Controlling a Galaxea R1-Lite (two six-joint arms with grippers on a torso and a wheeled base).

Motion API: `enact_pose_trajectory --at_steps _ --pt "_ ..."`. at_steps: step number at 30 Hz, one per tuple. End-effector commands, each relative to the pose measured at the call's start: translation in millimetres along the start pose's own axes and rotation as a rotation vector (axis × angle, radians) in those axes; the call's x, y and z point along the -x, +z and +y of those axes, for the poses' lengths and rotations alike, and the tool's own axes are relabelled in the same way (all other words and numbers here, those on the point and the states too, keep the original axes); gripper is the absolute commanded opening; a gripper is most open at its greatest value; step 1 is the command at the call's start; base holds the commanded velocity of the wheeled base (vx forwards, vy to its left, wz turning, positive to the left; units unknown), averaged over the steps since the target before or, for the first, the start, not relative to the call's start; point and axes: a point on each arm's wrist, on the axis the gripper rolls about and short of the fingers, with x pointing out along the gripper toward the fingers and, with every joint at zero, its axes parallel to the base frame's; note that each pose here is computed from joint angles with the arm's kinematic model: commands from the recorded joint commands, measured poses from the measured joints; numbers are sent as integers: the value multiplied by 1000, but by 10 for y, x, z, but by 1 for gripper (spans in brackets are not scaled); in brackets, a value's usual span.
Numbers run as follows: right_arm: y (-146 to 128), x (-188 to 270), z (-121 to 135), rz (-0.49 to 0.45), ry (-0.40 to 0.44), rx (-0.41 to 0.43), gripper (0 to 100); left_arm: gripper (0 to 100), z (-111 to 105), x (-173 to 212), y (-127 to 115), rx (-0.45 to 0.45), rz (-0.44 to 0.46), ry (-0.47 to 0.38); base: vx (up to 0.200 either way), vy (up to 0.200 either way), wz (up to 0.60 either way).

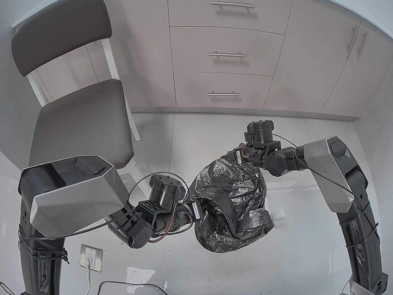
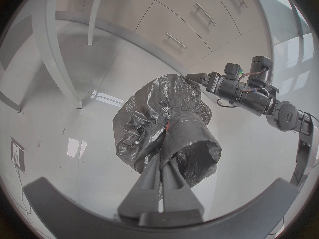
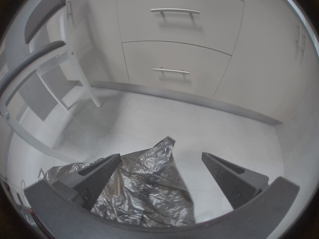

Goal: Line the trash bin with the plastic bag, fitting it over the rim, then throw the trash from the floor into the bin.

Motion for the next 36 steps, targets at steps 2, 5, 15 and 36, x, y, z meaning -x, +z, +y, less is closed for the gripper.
enact_pose_trajectory --at_steps 2,5,15,36 --pt "137 39 -205 -27 -20 31 100 0 3 -2 -18 -2 5 2 0 0 0" --pt "125 37 -225 -23 -6 40 100 0 3 -2 -18 -2 5 2 0 0 0" --pt "38 51 -335 8 59 119 100 0 4 -6 -19 -3 6 1 0 0 0" --pt "-131 73 -329 90 153 122 100 0 9 -14 -22 -5 6 3 0 0 0"
